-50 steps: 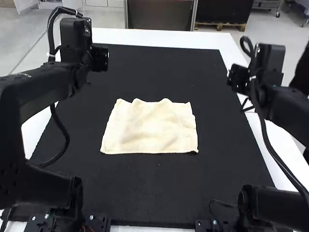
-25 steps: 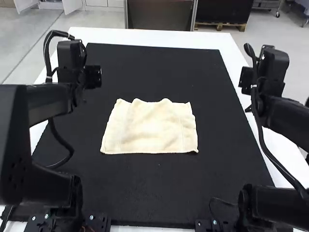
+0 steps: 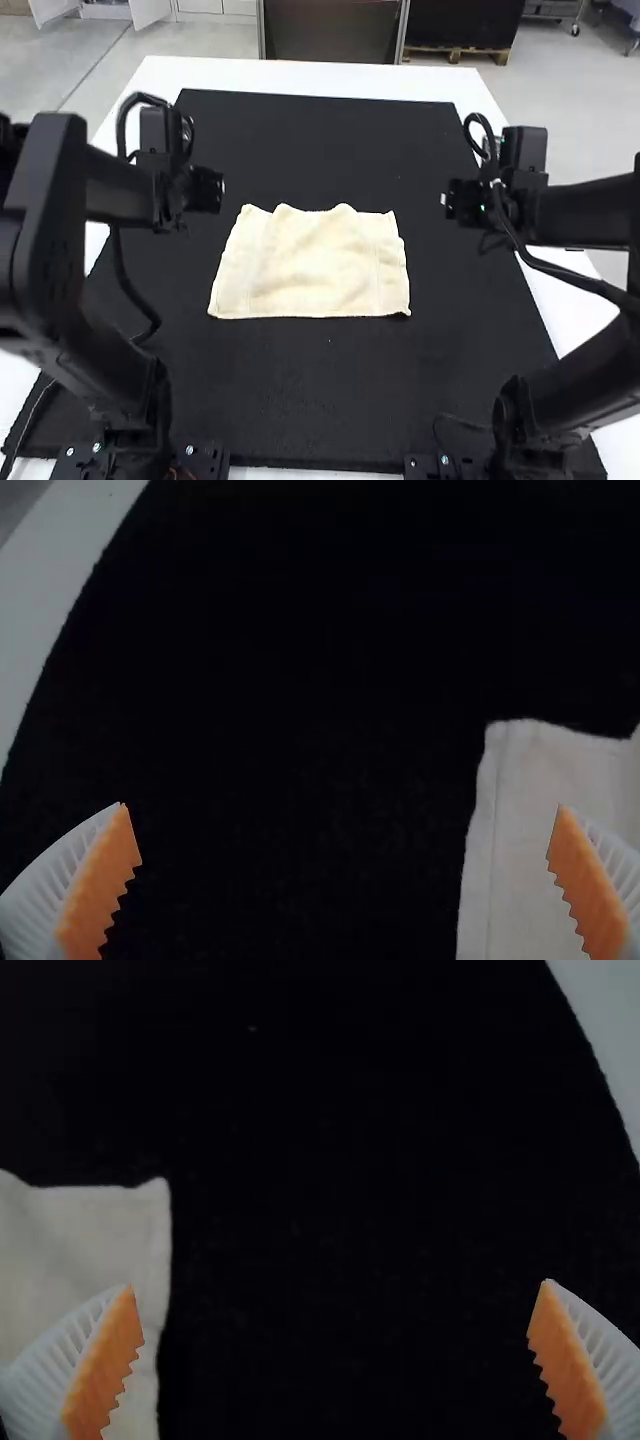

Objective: Fold the towel.

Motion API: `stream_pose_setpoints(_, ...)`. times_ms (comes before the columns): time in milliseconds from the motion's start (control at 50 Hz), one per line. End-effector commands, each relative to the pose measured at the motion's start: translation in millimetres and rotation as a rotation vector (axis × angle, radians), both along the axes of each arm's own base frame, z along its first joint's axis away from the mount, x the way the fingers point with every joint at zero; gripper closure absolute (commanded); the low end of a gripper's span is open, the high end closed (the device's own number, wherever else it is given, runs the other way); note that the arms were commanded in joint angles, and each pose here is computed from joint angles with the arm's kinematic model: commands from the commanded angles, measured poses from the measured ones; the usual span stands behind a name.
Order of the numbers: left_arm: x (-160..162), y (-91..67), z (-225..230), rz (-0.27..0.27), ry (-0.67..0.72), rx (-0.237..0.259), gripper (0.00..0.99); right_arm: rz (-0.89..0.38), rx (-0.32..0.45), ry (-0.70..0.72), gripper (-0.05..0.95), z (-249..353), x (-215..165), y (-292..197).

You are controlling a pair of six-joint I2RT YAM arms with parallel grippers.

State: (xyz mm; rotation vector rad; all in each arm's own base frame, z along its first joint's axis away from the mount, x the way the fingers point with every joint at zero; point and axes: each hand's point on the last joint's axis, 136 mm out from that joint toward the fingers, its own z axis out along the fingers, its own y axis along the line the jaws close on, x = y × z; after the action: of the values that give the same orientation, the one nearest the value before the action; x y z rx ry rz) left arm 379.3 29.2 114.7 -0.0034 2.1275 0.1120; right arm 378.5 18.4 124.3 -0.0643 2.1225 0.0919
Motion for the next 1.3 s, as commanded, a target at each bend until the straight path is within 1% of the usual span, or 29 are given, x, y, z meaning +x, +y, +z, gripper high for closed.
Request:
stream_pose_setpoints(0,12.0,-16.7,13.3,-0.081,-0.024,-0.073,0.034,0.085,0.072,-0.028,0.0,14.8,8.5,29.0)
stream_pose_setpoints(60,13.6,-22.5,13.4,-0.103,-0.016,-0.108,0.034,0.109,0.083,-0.006,0.01,8.5,8.4,37.3)
stream_pose_setpoints(100,14.0,-25.6,12.9,-0.116,-0.009,-0.122,0.036,0.12,0.096,0.013,0.0,3.1,8.2,42.1)
stream_pose_setpoints(120,14.4,-28.7,13.1,-0.131,-0.006,-0.133,0.036,0.135,0.116,0.024,0.0,0.9,8.7,47.7)
stream_pose_setpoints(140,15.3,-29.7,13.7,-0.136,-0.006,-0.137,0.034,0.145,0.131,0.039,0.01,-2.7,8.3,51.4)
stream_pose_setpoints(220,18.0,-29.0,9.3,-0.132,0.009,-0.138,0.038,0.18,0.182,0.107,0.0,-18.6,5.2,65.7)
stream_pose_setpoints(340,23.1,-29.7,0.7,-0.136,0.033,-0.143,0.038,0.165,0.211,0.142,-0.01,-28.9,8.8,70.1)
stream_pose_setpoints(660,49.2,-28.6,-23.0,-0.152,0.075,-0.13,0.036,0.171,0.207,0.142,0.0,-35.2,40.4,75.0)
stream_pose_setpoints(740,54.0,-30.8,-30.2,-0.168,0.092,-0.128,0.036,0.18,0.204,0.154,0.0,-40.9,46.3,79.3)
stream_pose_setpoints(820,58.1,-31.2,-39.5,-0.181,0.112,-0.114,0.036,0.184,0.202,0.175,0.0,-50.2,51.5,83.1)
stream_pose_setpoints(940,62.6,-32.8,-48.6,-0.193,0.128,-0.113,0.036,0.196,0.202,0.188,0.0,-60.0,58.0,89.8)
stream_pose_setpoints(980,64.2,-32.3,-48.9,-0.194,0.124,-0.112,0.036,0.202,0.201,0.19,0.0,-62.5,59.5,92.8)
stream_pose_setpoints(1060,67.1,-34.6,-49.8,-0.212,0.118,-0.106,0.036,0.215,0.198,0.201,0.0,-67.8,62.2,100.0)
stream_pose_setpoints(1200,70.3,-42.0,-56.2,-0.25,0.127,-0.128,0.038,0.224,0.197,0.216,0.0,-78.5,66.1,105.2)
stream_pose_setpoints(1280,73.0,-43.7,-61.3,-0.259,0.134,-0.134,0.039,0.226,0.199,0.225,0.0,-84.4,68.6,107.8)
